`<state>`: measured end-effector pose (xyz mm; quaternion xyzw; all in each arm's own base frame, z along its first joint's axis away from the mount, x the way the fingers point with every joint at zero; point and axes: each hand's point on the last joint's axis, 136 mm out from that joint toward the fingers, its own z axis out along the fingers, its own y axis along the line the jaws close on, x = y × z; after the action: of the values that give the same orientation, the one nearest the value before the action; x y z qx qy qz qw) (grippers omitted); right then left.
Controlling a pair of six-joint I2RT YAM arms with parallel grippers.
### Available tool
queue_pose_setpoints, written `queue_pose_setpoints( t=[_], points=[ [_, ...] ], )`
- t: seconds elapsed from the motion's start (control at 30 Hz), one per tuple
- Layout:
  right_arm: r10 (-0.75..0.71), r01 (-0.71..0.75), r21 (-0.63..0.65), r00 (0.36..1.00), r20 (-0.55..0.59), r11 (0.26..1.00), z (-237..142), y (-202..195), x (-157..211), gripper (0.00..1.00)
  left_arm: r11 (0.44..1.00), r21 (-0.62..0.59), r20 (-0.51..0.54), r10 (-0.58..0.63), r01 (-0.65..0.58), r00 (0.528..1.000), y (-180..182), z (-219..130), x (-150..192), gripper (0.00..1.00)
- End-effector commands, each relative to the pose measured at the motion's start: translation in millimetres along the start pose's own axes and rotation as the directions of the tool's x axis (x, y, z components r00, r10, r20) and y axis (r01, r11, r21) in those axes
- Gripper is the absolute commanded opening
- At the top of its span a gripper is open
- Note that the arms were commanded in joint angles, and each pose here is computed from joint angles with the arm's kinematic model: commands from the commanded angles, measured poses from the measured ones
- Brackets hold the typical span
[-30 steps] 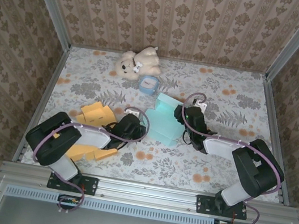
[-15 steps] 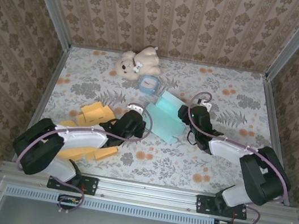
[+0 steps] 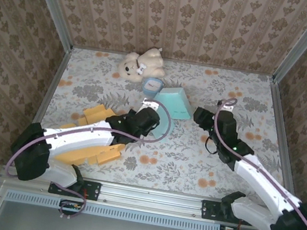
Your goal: Fold the paper box
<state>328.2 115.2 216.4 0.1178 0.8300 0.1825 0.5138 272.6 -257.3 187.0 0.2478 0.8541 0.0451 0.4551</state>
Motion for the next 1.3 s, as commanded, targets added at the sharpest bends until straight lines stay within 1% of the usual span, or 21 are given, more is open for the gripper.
queue_pose_setpoints(
  t=[0.0,0.1,0.17,0.23,0.3,0.37,0.47,0.57,0.63,0.73,0.83,0.9,0.97,1.07,1.1,1.13,1.17,1.23,1.27],
  points=[
    [-0.055,0.055,0.024,0.998,-0.013,0.998,-28.9,-4.0,-13.4,0.65,0.968,-0.115,-0.018,0.222,-0.223,0.975,21.8,-33.5,-18.7,0.0],
    [-0.083,0.082,0.054,0.996,0.014,0.995,-51.6,-12.0,-26.3,0.66,0.944,-0.089,-0.019,0.317,-0.318,0.948,22.0,-56.1,-35.6,0.0],
    [-0.109,0.107,0.069,0.993,0.034,0.992,-65.0,-17.3,-32.1,0.66,0.91,-0.053,-0.028,0.409,-0.41,0.912,18.4,-69.2,-41.6,0.0],
    [-0.136,0.13,0.084,0.989,0.064,0.988,-76.1,-23.9,-34.3,0.67,0.847,-0.024,-0.027,0.53,-0.53,0.848,11.0,-81.3,-44.2,0.0],
    [-0.139,0.129,0.101,0.986,0.096,0.986,-83.7,-32.6,-32.9,0.69,0.784,-0.046,-0.034,0.618,-0.619,0.785,11.1,-88.4,-49.0,0.0],
    [-0.13,0.118,0.097,0.983,0.13,0.988,-88.7,-38.5,-29.2,0.7,0.741,-0.07,-0.067,0.665,-0.668,0.744,17.4,-94.2,-54.9,0.0],
    [-0.115,0.101,0.087,0.977,0.18,0.991,-94.9,-45.4,-25.0,0.72,0.686,-0.063,-0.127,0.715,-0.725,0.687,20.6,-101.6,-61.2,0.0],
    [-0.113,0.093,0.104,0.972,0.206,0.99,-100.1,-52.8,-24.1,0.73,0.599,-0.05,-0.197,0.779,-0.799,0.596,15.7,-106.6,-61.0,0.0],
    [-0.112,0.088,0.113,0.969,0.221,0.99,-103.1,-55.9,-25.2,0.73,0.519,-0.04,-0.266,0.818,-0.854,0.51,11.2,-103.4,-57.4,0.0],
    [-0.105,0.082,0.11,0.968,0.228,0.991,-104.6,-56.1,-26.2,0.73,0.415,-0.02,-0.344,0.851,-0.91,0.396,2.6,-92.4,-56.1,0.0],
    [-0.106,0.081,0.115,0.968,0.228,0.99,-104.9,-57.4,-25.9,0.74,0.328,0.011,-0.375,0.877,-0.945,0.301,-14.8,-76.0,-59.6,0.0],
    [-0.109,0.082,0.127,0.967,0.23,0.989,-105.7,-59.9,-25.9,0.74,0.297,0.046,-0.372,0.891,-0.954,0.26,-29.5,-64.3,-60.7,0.01],
    [-0.11,0.08,0.137,0.966,0.234,0.987,-106.9,-62.6,-25.7,0.75,0.284,0.082,-0.358,0.903,-0.955,0.238,-43.2,-50.8,-61.9,0.01],
    [-0.106,0.071,0.15,0.964,0.246,0.986,-109.5,-66.7,-25.9,0.75,0.277,0.113,-0.335,0.915,-0.954,0.226,-59.9,-28.0,-65.6,0.05],
    [-0.105,0.068,0.155,0.963,0.249,0.986,-110.5,-68.3,-25.8,0.75,0.282,0.112,-0.333,0.914,-0.953,0.231,-62.8,-20.5,-68.0,0.12],
    [-0.107,0.067,0.162,0.962,0.251,0.985,-111.1,-70.1,-25.4,0.75,0.292,0.101,-0.335,0.91,-0.951,0.244,-63.0,-14.5,-72.4,0.27],
    [-0.106,0.065,0.166,0.962,0.253,0.984,-111.6,-71.2,-25.4,0.75,0.305,0.095,-0.337,0.906,-0.948,0.258,-62.0,-9.6,-75.5,0.35],
    [-0.11,0.066,0.178,0.962,0.252,0.982,-111.6,-73.6,-24.9,0.75,0.353,0.098,-0.321,0.896,-0.931,0.306,-59.8,-3.8,-80.5,0.46],
    [-0.111,0.067,0.179,0.961,0.252,0.982,-111.4,-73.7,-25.1,0.75,0.375,0.108,-0.306,0.894,-0.921,0.328,-59.3,-3.1,-81.3,0.48]
  ],
)
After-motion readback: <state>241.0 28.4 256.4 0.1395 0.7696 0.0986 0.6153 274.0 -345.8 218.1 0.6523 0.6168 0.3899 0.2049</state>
